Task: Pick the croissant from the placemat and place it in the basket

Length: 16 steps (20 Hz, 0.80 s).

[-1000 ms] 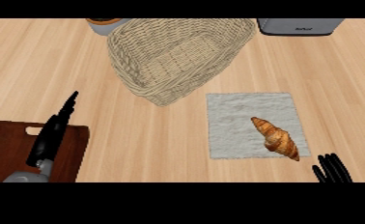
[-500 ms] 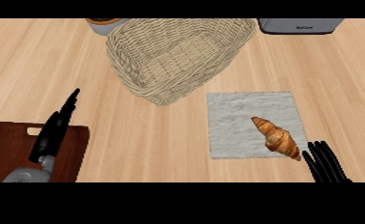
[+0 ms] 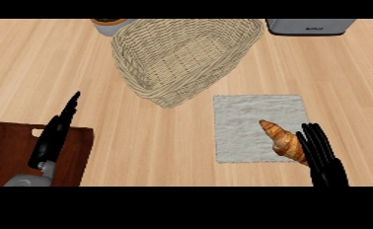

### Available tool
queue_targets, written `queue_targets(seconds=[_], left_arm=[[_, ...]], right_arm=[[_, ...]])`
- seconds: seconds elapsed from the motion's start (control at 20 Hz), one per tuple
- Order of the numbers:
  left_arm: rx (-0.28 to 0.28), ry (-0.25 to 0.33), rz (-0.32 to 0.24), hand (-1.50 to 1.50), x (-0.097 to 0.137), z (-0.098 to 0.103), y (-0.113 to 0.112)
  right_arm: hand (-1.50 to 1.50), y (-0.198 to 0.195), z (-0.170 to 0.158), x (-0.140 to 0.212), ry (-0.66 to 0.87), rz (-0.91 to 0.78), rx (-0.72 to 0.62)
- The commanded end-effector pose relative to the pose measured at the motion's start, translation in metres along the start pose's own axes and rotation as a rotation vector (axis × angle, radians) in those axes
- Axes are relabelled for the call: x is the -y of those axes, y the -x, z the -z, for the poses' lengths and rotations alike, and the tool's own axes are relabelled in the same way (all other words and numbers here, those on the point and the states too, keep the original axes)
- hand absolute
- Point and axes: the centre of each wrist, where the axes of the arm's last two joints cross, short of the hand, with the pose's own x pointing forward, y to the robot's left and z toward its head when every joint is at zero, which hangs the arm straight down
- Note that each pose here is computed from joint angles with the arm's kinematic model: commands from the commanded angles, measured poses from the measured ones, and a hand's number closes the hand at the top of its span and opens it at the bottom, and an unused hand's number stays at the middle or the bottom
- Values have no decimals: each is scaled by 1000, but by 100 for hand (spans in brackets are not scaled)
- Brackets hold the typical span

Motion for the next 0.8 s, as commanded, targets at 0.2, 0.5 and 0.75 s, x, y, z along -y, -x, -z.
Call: queue_targets(seconds=[0.2, 0.5, 0.75], left_arm=[[-2, -21, 12, 0, 2, 12, -10], [7, 15, 1, 0, 1, -8, 2], [1, 5, -3, 0, 8, 10, 3]], right_arm=[[-150, 13, 8, -19, -24, -19, 44], [150, -7, 25, -49, -123, 52, 90], [150, 0, 20, -43, -173, 69, 170]])
